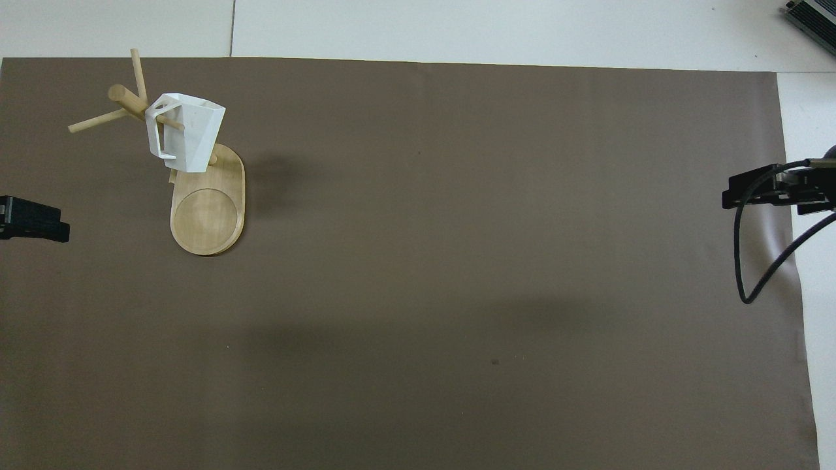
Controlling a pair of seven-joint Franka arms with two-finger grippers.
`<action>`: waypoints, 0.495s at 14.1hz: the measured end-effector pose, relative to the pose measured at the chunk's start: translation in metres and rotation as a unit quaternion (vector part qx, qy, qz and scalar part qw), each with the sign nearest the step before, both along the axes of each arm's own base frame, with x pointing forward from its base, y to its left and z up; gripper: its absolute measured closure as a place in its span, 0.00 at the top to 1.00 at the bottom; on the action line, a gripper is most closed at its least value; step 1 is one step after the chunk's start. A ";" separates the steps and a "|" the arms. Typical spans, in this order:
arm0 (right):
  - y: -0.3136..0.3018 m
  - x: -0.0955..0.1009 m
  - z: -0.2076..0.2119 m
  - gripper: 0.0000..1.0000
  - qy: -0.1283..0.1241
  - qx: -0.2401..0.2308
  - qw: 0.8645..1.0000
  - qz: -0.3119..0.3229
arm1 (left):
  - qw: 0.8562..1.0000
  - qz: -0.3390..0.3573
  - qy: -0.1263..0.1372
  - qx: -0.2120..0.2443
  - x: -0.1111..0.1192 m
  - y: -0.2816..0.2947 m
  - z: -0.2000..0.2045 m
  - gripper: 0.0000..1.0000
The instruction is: Hang cup on rack
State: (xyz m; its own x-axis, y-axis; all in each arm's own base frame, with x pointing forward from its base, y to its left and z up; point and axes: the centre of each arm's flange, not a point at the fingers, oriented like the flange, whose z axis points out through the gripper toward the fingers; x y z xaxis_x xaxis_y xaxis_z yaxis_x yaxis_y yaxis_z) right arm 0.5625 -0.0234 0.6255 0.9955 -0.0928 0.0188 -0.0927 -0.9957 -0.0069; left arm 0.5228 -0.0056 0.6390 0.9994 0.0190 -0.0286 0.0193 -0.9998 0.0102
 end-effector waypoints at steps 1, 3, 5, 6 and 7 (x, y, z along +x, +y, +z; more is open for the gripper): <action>-0.001 0.000 0.000 1.00 0.000 0.000 1.000 -0.001 | 1.000 0.000 0.000 0.000 0.000 0.000 0.000 1.00; -0.007 0.000 0.000 1.00 0.000 0.000 1.000 -0.006 | 1.000 0.000 0.000 0.000 0.000 0.000 0.000 1.00; -0.013 -0.001 0.000 1.00 0.000 -0.004 1.000 -0.011 | 1.000 -0.001 0.000 0.000 0.000 -0.001 0.000 1.00; -0.016 -0.001 0.000 1.00 0.000 -0.013 1.000 -0.012 | 1.000 -0.001 0.000 0.000 0.000 -0.001 0.000 1.00; -0.017 -0.001 0.000 1.00 -0.001 -0.020 1.000 -0.012 | 1.000 -0.001 -0.001 0.000 0.000 -0.001 0.001 1.00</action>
